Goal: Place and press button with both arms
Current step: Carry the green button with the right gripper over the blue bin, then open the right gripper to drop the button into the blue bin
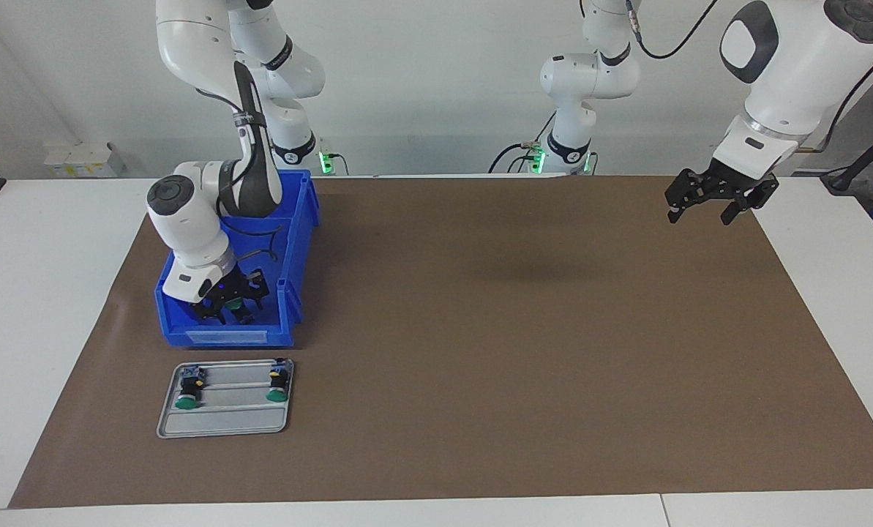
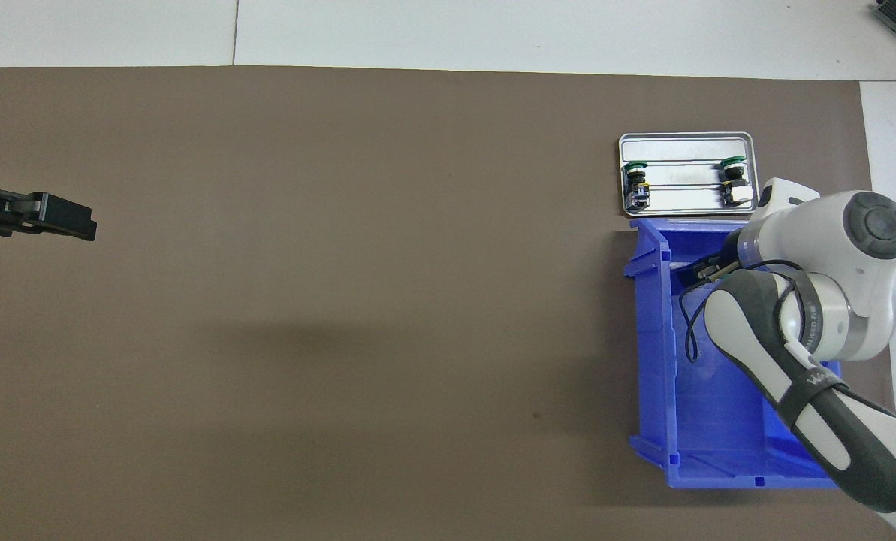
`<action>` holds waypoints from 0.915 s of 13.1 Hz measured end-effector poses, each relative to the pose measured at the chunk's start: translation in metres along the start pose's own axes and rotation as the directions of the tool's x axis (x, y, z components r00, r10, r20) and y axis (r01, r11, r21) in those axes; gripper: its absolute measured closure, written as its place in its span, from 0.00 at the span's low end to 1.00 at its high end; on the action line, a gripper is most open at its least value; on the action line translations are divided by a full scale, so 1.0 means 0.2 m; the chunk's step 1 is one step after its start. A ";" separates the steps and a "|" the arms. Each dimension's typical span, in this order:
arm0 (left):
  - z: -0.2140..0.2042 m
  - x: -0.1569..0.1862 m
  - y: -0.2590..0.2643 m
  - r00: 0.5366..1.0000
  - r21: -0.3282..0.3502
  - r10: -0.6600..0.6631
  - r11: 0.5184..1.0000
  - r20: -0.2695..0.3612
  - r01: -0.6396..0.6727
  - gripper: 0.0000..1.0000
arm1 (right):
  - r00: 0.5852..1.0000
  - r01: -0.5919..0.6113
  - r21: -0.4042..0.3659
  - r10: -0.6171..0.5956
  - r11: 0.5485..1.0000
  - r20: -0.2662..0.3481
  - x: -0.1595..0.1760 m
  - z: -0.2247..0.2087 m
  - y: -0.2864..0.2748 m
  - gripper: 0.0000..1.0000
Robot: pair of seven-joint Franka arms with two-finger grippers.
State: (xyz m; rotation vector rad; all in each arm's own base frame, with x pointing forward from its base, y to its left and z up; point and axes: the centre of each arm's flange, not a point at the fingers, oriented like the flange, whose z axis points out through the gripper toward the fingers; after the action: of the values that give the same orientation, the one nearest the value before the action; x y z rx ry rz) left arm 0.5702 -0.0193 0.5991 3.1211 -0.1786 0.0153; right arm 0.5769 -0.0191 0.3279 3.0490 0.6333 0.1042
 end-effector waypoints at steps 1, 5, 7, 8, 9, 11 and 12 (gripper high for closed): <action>0.00 0.00 0.00 1.000 0.000 0.000 1.000 0.000 0.000 0.01 | 1.000 -0.022 -0.004 0.022 1.000 -0.009 0.01 -0.05 0.00 0.00; 0.00 0.00 0.00 1.000 0.000 0.000 1.000 0.000 0.000 0.01 | 0.983 -0.180 -0.014 0.179 0.984 -0.038 0.06 -0.38 0.02 0.00; 0.00 0.00 0.00 1.000 0.000 0.000 1.000 0.000 0.000 0.01 | 0.952 -0.302 -0.013 0.301 0.953 -0.050 0.05 -0.55 0.02 0.00; 0.00 0.00 0.00 1.000 0.000 0.000 1.000 0.000 0.000 0.01 | 0.932 -0.361 -0.011 0.361 0.932 -0.043 0.05 -0.63 0.02 0.00; 0.00 0.00 0.00 1.000 0.000 0.000 1.000 0.000 0.000 0.01 | 0.911 -0.411 -0.009 0.410 0.912 -0.034 0.06 -0.71 0.02 0.00; 0.00 0.00 0.00 1.000 0.000 0.000 1.000 0.000 0.000 0.01 | 0.881 -0.473 -0.009 0.473 0.881 -0.024 0.07 -0.90 0.02 0.00; 0.00 0.00 0.00 1.000 0.000 0.000 1.000 0.000 0.000 0.01 | 0.875 -0.484 -0.009 0.484 0.875 -0.022 0.07 -0.99 0.02 0.00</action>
State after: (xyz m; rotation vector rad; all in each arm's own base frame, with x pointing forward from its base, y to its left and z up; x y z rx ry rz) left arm 0.5702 -0.0192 0.5991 3.1211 -0.1785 0.0152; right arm 0.5784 -0.0153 0.5260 3.1160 -0.1502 0.1455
